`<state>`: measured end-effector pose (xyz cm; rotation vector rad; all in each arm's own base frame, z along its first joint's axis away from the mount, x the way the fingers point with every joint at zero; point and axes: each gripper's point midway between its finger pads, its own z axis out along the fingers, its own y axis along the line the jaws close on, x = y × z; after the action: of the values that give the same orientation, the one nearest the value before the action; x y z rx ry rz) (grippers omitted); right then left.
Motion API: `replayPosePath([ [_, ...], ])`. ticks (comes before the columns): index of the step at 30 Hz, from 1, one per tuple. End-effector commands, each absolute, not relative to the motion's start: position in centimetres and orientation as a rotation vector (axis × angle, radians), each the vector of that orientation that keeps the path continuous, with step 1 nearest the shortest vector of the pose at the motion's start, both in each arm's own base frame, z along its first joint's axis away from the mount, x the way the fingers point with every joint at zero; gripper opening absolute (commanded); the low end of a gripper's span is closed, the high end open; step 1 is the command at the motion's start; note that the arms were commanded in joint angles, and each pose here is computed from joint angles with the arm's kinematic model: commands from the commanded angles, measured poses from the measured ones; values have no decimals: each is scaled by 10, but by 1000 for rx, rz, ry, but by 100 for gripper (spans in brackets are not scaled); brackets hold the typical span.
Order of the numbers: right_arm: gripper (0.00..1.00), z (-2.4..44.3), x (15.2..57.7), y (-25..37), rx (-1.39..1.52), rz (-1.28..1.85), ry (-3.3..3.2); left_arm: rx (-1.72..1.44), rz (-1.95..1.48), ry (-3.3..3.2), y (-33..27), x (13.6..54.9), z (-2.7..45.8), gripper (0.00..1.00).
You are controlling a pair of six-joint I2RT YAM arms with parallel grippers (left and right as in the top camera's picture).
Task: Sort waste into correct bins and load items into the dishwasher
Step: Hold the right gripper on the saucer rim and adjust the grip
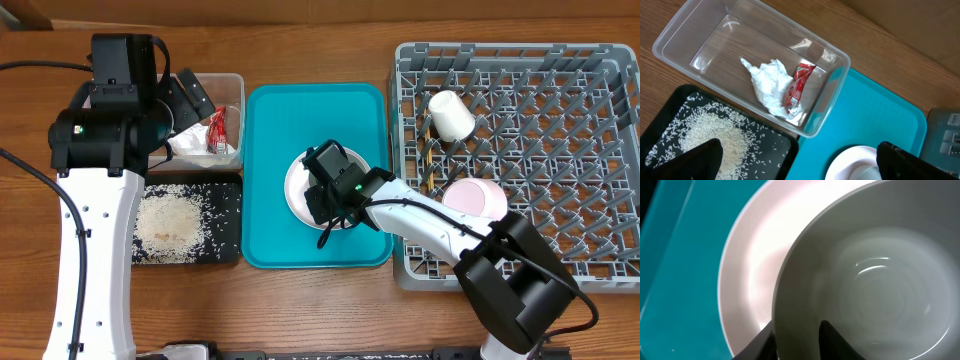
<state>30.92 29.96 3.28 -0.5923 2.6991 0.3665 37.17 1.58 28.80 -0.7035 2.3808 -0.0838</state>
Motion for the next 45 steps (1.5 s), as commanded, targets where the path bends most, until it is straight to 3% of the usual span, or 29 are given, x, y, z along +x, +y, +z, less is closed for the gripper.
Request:
replayPosePath([
  [1, 28, 30, 311, 293, -595, 321, 2700, -714, -82, 2367, 17, 374, 292, 100],
  [18, 17, 67, 315, 297, -603, 294, 2738, -714, -82, 2367, 17, 374, 292, 100],
  [45, 18, 56, 309, 292, -703, 261, 2734, -713, -82, 2367, 17, 374, 292, 100],
])
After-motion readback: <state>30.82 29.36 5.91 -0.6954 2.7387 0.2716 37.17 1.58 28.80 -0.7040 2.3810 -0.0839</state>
